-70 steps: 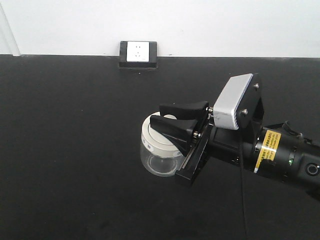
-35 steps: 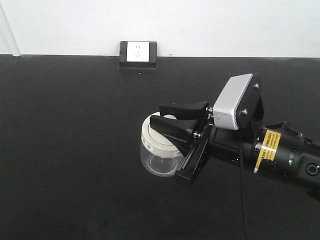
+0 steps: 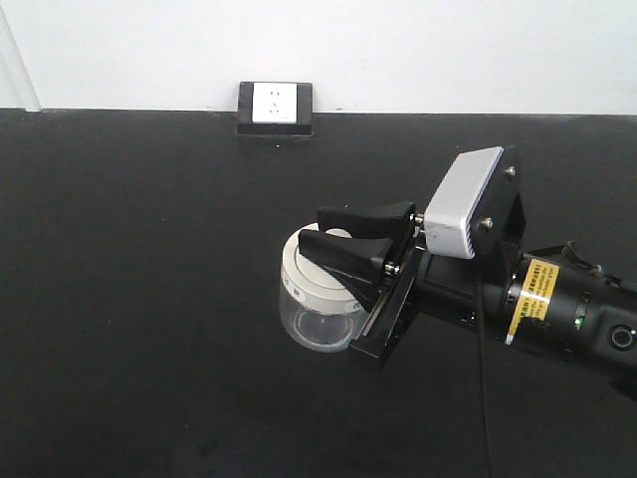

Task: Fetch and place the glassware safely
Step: 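Hold the jar in the right gripper above the black bench surface, then extend the right arm forward, carrying the jar farther over the bench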

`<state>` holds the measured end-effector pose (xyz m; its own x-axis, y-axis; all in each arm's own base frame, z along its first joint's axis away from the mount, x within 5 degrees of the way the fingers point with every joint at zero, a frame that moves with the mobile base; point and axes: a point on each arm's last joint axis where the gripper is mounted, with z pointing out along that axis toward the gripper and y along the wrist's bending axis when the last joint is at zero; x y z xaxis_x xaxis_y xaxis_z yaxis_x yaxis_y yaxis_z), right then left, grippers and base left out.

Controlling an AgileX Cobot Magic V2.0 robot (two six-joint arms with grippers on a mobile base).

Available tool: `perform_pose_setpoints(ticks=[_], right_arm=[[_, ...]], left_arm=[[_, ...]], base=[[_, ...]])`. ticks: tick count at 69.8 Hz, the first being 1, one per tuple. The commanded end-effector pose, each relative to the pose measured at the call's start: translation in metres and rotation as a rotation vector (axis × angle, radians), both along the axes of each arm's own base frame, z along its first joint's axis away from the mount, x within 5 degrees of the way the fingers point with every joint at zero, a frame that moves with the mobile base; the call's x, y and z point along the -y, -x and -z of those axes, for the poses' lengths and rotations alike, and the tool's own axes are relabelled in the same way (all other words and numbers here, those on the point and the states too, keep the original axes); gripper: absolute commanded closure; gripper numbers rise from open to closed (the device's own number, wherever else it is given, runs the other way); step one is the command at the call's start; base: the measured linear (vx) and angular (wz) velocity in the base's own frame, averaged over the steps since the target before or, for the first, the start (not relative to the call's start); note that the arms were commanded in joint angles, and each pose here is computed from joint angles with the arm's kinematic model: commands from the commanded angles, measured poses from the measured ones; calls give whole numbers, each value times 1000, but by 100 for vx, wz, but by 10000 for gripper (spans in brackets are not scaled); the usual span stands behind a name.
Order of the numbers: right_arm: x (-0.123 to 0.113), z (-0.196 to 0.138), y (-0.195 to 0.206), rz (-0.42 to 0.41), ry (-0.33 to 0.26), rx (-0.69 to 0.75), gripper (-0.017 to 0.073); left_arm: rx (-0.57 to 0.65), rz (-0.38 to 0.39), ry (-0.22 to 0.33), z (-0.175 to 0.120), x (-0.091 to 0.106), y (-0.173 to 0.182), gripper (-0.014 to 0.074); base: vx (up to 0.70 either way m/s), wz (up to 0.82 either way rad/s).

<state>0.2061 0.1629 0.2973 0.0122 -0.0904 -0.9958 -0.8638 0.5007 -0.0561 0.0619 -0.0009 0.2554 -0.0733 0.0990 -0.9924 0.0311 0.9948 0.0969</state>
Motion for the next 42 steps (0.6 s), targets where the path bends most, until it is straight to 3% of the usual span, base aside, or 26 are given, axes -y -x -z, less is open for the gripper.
perform_pose_setpoints(ticks=[1,17,27,42], right_arm=[[-1,-24,4,-41,-113,61,563],[0,-23,2,-17,-117,47,561],[3,-22,-6,59,-151,-2,560],[18,-13,-39,143,-95,2,560]], left_arm=[[85,10,10,-15,1,-1,601],[85,10,10,-15,1,-1,601],[85,10,10,-15,1,-1,601],[85,10,10,-15,1,-1,601]], base=[[0,0],[0,0],[0,0],[0,0]])
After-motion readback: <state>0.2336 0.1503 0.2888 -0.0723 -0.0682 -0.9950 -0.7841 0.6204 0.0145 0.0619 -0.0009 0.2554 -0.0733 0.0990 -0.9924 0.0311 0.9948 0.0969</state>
